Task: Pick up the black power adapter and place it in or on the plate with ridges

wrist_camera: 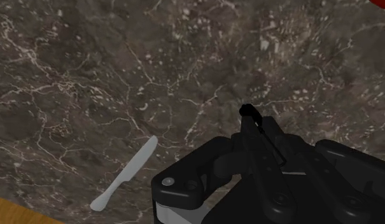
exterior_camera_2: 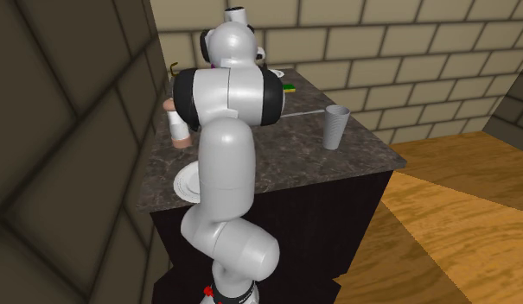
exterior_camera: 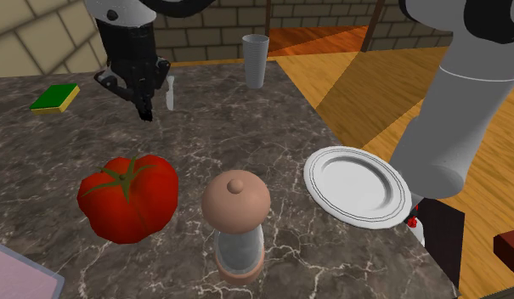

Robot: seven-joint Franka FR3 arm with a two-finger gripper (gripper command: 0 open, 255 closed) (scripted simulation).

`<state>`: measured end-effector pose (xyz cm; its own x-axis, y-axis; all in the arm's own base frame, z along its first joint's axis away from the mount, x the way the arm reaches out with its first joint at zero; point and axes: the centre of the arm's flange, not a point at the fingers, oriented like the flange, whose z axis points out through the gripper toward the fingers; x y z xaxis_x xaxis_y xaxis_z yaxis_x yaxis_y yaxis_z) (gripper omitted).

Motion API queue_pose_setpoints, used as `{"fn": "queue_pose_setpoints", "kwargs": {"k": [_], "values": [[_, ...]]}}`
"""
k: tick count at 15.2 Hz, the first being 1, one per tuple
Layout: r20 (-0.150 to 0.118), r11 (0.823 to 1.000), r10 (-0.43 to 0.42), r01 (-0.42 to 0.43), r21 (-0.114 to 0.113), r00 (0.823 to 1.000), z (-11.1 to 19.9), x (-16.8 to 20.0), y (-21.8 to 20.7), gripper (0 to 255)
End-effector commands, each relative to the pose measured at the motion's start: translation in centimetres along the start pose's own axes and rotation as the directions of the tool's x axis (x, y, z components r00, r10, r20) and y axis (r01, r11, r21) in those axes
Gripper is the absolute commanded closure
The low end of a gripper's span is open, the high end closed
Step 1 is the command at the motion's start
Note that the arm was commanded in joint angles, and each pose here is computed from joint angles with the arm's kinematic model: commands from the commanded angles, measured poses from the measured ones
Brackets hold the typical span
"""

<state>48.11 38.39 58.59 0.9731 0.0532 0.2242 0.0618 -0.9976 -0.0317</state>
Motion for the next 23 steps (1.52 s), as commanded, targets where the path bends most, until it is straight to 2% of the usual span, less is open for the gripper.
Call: {"fn": "queue_pose_setpoints", "kwargs": {"k": [1,4,23], "values": [[0.0,1.0,0.0,0.0,0.0,1.0,-1.1,0.2,0.0,255],[0.0,1.0,0.0,0.0,0.0,1.0,-2.5,0.6,-0.1,255],[0.0,1.0,0.0,0.0,0.0,1.0,-8.3,-22.1,8.9,255]]}}
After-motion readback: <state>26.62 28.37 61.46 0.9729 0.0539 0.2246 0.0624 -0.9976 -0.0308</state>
